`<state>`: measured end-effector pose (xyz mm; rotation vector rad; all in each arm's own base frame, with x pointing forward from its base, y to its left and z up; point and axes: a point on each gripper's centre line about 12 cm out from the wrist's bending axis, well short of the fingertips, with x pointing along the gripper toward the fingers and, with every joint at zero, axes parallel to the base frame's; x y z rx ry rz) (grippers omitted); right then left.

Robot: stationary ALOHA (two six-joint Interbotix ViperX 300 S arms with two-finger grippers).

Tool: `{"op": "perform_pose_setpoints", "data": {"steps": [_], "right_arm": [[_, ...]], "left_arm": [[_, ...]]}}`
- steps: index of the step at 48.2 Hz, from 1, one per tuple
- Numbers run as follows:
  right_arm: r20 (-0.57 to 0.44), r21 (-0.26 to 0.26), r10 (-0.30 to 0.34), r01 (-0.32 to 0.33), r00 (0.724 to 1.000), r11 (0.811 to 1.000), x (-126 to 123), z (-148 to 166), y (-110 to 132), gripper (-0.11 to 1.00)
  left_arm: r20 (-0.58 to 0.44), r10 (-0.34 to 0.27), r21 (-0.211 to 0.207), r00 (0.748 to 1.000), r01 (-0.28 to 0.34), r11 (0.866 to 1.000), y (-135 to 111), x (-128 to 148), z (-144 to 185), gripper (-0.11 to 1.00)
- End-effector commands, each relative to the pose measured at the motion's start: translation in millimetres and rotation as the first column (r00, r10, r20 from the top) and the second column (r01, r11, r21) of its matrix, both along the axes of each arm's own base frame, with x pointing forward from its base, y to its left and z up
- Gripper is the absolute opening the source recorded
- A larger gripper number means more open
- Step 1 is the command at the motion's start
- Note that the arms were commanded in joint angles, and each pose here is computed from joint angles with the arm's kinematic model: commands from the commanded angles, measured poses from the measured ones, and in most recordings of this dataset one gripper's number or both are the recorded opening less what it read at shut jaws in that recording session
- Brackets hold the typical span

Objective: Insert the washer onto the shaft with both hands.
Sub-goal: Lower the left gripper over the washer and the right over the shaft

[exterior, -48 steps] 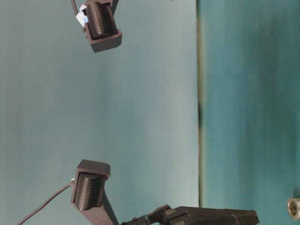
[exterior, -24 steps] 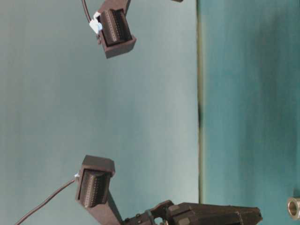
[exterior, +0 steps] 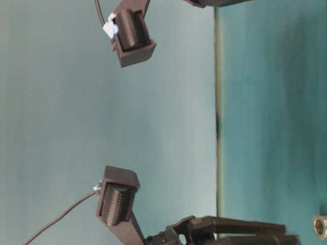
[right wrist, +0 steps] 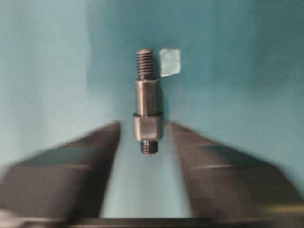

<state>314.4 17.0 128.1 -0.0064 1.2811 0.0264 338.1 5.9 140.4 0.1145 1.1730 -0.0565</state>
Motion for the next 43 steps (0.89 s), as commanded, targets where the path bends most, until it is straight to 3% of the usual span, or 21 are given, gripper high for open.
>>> {"op": "perform_pose_setpoints", "data": {"steps": [1,4,9,11,23,35,43], "right_arm": [[0.007,-0.012,0.043,-0.043,0.999,0.999,0.7,2.2,1.0,0.39],[0.002,-0.018,0.065,-0.065,0.998,0.998,0.7,0.8,1.0,0.58],[-0.009,-0.019,0.066,-0.066,0.998,0.998,1.7,-4.0,0.6,0.86],[-0.016,-0.021,0.069,-0.069,0.998,0.997,1.7,-6.4,0.5,0.9],[-0.03,-0.019,0.062,-0.062,0.998,0.998,3.2,-15.2,-0.3,0.88],[0.02,0.0,-0.02,0.02,1.0,1.0,6.2,-14.5,-8.9,0.88],[0.03,0.005,-0.033,0.032,0.999,0.999,4.0,-17.9,-8.8,0.88]], "left_arm": [[0.017,-0.018,0.008,1.0,0.018,1.0,-0.4,2.9,4.4,0.71],[0.016,-0.024,0.011,1.0,0.024,1.0,-0.4,3.4,4.3,0.84],[0.013,-0.024,0.011,1.0,0.024,1.0,-0.4,3.4,3.2,0.79],[0.012,-0.024,0.011,1.0,0.024,1.0,-0.4,3.0,2.8,0.77],[-0.016,-0.021,0.009,1.0,0.021,1.0,-0.4,-0.5,-0.5,0.77],[-0.022,-0.018,0.007,1.0,0.018,1.0,-0.4,-0.4,-2.5,0.77],[-0.034,-0.005,0.002,0.999,0.005,1.0,-0.4,1.6,-11.7,0.77]]}}
